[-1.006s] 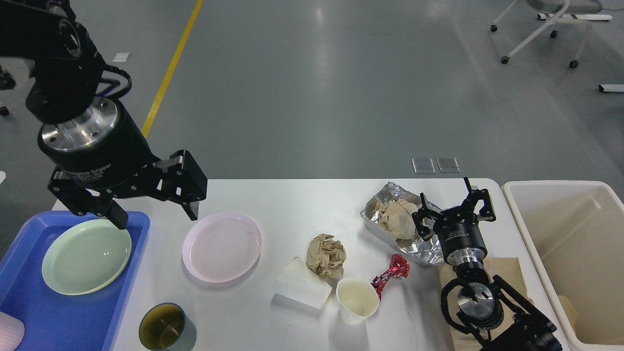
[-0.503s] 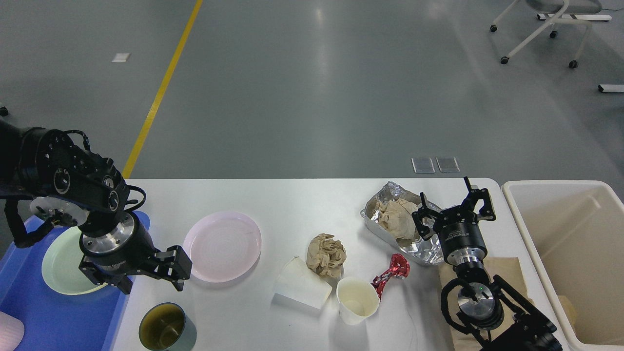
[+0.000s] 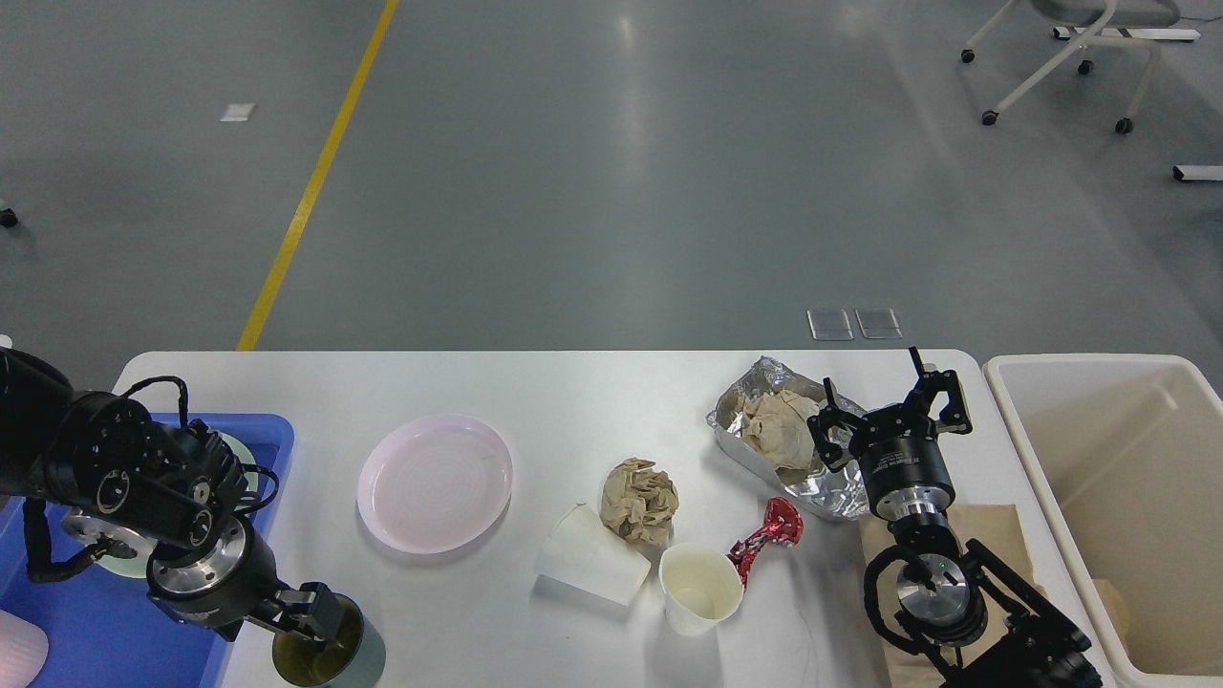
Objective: Tidy desktop
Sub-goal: 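Lower the left gripper and grasp the dark green cup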
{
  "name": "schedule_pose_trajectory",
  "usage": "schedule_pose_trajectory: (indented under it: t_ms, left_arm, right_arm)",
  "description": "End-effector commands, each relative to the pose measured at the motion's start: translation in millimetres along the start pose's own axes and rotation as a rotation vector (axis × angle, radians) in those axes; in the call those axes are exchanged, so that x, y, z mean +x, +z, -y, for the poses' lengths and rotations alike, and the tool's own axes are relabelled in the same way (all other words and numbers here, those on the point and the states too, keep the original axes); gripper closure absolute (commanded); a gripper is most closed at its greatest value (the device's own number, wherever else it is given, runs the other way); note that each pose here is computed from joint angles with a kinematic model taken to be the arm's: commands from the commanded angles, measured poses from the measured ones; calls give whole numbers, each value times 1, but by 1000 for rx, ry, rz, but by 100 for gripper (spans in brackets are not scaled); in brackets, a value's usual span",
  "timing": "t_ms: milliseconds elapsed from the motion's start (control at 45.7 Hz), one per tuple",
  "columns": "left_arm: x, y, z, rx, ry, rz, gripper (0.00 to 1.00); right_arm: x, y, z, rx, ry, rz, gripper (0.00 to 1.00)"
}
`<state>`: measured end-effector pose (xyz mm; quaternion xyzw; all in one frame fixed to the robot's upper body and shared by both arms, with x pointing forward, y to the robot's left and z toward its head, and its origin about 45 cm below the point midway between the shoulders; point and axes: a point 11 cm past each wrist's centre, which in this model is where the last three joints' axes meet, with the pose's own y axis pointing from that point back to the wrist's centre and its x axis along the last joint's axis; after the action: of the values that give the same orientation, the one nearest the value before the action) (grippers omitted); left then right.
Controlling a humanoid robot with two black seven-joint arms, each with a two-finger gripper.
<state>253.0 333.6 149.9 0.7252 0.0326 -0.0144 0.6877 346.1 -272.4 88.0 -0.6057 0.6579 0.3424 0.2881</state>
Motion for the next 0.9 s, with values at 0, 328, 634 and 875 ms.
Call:
schedule_pose_trajectory:
  t_ms: [0, 328, 634, 875]
  left_arm:
    - [2, -6, 13, 7, 29, -12, 12]
    - [-3, -2, 24, -27, 29, -40, 57]
    - [-7, -13, 24, -24, 20, -101, 100]
    - [-5, -13, 21, -30, 29, -121, 100]
  right_arm:
    - [0, 0, 0, 0, 0, 0, 0]
    - [0, 0, 0, 0, 0, 0, 0]
    - [-1, 0, 0, 0, -1, 0, 0]
    - [0, 0, 0, 0, 0, 0, 0]
